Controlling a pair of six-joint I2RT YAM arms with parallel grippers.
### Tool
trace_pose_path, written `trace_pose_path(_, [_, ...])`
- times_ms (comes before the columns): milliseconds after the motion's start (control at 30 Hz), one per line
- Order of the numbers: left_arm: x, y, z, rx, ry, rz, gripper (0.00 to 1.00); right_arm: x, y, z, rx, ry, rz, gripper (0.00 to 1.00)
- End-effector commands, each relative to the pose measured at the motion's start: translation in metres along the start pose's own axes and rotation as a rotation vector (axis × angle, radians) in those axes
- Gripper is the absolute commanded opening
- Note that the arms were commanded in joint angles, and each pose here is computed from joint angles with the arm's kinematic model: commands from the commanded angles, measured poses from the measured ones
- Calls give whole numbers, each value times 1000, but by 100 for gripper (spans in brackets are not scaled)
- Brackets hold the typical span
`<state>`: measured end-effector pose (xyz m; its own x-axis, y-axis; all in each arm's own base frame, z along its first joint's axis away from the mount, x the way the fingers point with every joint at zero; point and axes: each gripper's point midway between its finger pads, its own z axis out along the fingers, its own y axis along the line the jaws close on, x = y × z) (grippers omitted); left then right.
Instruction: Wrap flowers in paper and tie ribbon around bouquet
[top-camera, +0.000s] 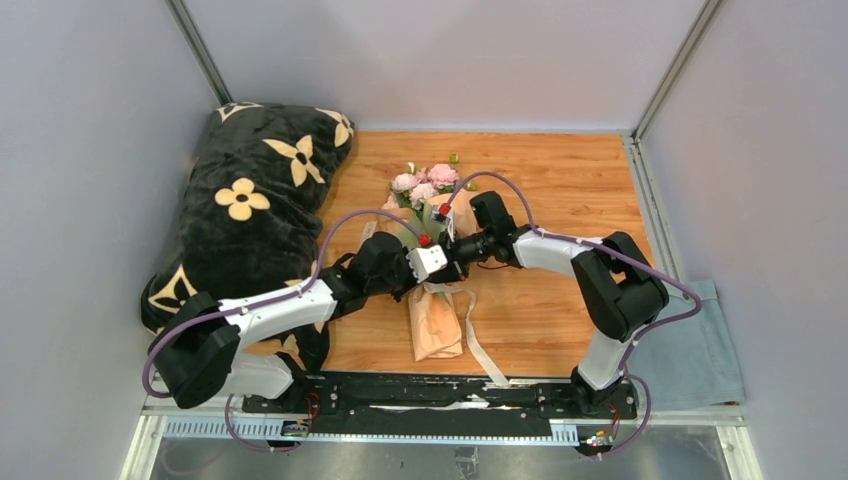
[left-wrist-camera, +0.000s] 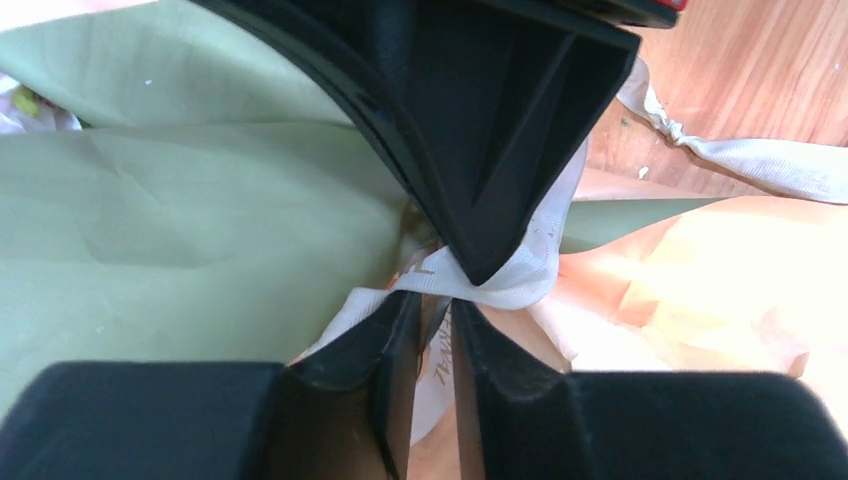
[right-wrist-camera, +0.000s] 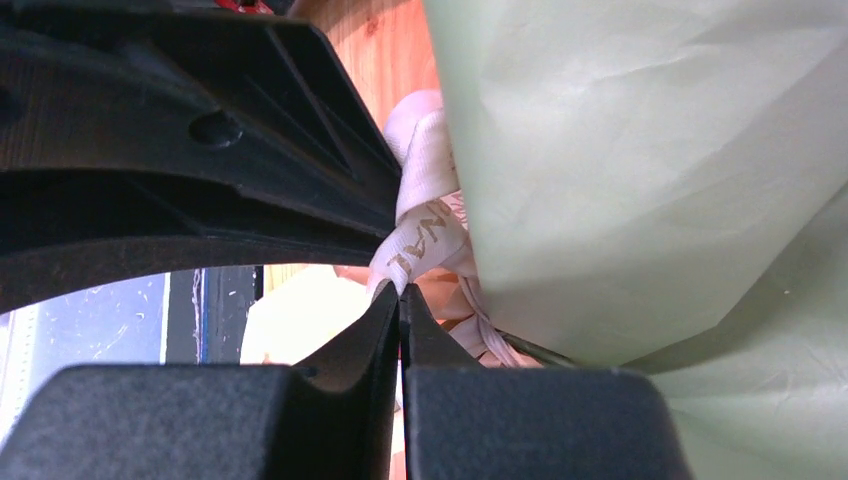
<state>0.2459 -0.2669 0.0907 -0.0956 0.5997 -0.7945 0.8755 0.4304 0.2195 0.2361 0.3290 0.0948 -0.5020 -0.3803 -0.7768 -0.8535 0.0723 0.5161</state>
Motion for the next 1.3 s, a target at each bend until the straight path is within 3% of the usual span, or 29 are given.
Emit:
trace_pose_path(0, [1,3,-7,8,-5,72,31,7,12,-3,-28,36,-15,4])
trace_pose_path(133, [-1,-8,-22,103,-7,252,41,3,11,-3,-20,34,-13,5])
trace_pose_path(267, [1,-20,-32,191,-34,410,43,2,12,-3,-29,31,-11,8])
trace_pose_path(467, [-36,-13,-38,175,-174,663,38,0,13,-5,-31,31,-8,13])
trace_pose_path(567, [-48,-9,-34,175,-187,710,32,-1,15,-5,-36,28,-8,17])
trace_pose_path(767, [-29,-11,-23,233,-129,910,31,0,17,-6,-55,24,-1,20])
trace_pose_path(967, [-24,-12,-11,235,-91,998,31,-2,17,-7,-64,18,3,21])
trace_pose_path(1267, [-29,-6,0,169,-93,997,27,-1,19,-7,-79,17,7,21])
